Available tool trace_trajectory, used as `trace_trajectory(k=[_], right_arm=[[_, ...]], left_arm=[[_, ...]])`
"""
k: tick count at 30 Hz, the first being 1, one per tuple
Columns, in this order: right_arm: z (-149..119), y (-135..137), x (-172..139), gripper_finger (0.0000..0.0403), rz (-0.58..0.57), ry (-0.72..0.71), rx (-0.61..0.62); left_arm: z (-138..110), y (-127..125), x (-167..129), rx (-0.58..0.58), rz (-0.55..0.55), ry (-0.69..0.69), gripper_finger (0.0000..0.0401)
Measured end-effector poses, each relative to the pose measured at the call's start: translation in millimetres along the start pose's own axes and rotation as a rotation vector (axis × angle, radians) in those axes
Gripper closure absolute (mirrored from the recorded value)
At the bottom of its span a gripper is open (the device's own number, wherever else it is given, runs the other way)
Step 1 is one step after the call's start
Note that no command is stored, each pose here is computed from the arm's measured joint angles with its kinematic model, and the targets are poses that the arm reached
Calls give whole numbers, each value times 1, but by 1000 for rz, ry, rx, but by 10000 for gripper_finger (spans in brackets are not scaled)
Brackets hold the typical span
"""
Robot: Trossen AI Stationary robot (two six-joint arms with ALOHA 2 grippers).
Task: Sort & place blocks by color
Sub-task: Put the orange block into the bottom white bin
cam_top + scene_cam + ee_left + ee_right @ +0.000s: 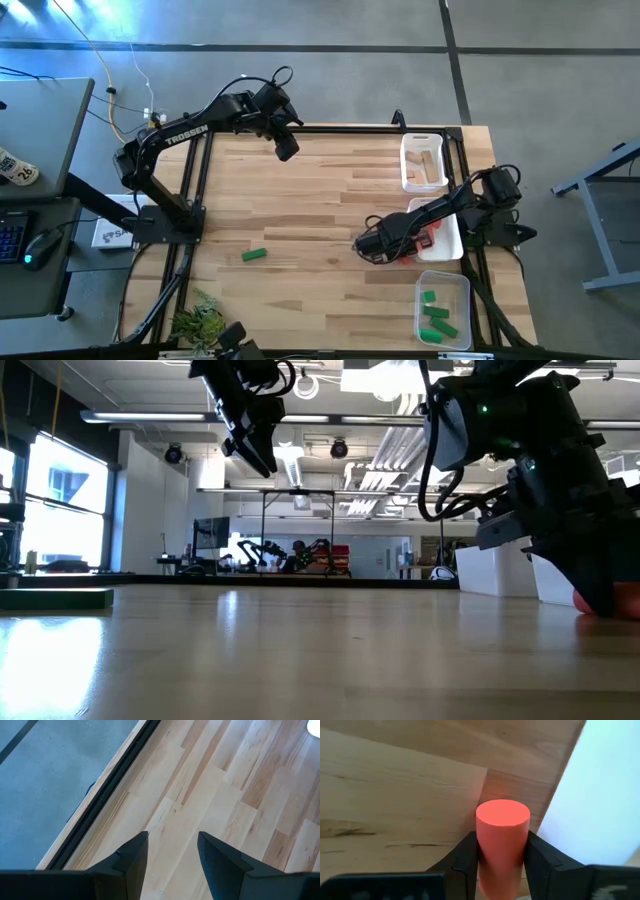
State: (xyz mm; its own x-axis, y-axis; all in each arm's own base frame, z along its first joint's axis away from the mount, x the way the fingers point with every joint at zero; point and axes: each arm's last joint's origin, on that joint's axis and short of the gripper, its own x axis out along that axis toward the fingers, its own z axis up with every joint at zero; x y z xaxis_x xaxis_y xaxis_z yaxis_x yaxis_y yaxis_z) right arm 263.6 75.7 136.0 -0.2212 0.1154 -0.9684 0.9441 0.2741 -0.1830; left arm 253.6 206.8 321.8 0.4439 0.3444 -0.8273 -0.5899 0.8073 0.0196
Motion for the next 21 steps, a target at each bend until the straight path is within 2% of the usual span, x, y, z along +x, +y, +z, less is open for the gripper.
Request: trace_trajectory(k=[5, 11, 13, 21], right_arm=[[-1, 13, -13, 308, 66, -49, -73], [-2, 27, -49, 308, 113, -215, -176], [-3, 26, -63, 308, 76, -278, -204], [-5, 4, -115, 308, -203, -467, -276]], left_arm=[[0, 0, 0, 0, 0, 0, 240], [0, 0, 0, -23, 0, 0, 240], [0, 0, 0, -42, 0, 0, 240], [0, 0, 0, -110, 0, 0, 240]])
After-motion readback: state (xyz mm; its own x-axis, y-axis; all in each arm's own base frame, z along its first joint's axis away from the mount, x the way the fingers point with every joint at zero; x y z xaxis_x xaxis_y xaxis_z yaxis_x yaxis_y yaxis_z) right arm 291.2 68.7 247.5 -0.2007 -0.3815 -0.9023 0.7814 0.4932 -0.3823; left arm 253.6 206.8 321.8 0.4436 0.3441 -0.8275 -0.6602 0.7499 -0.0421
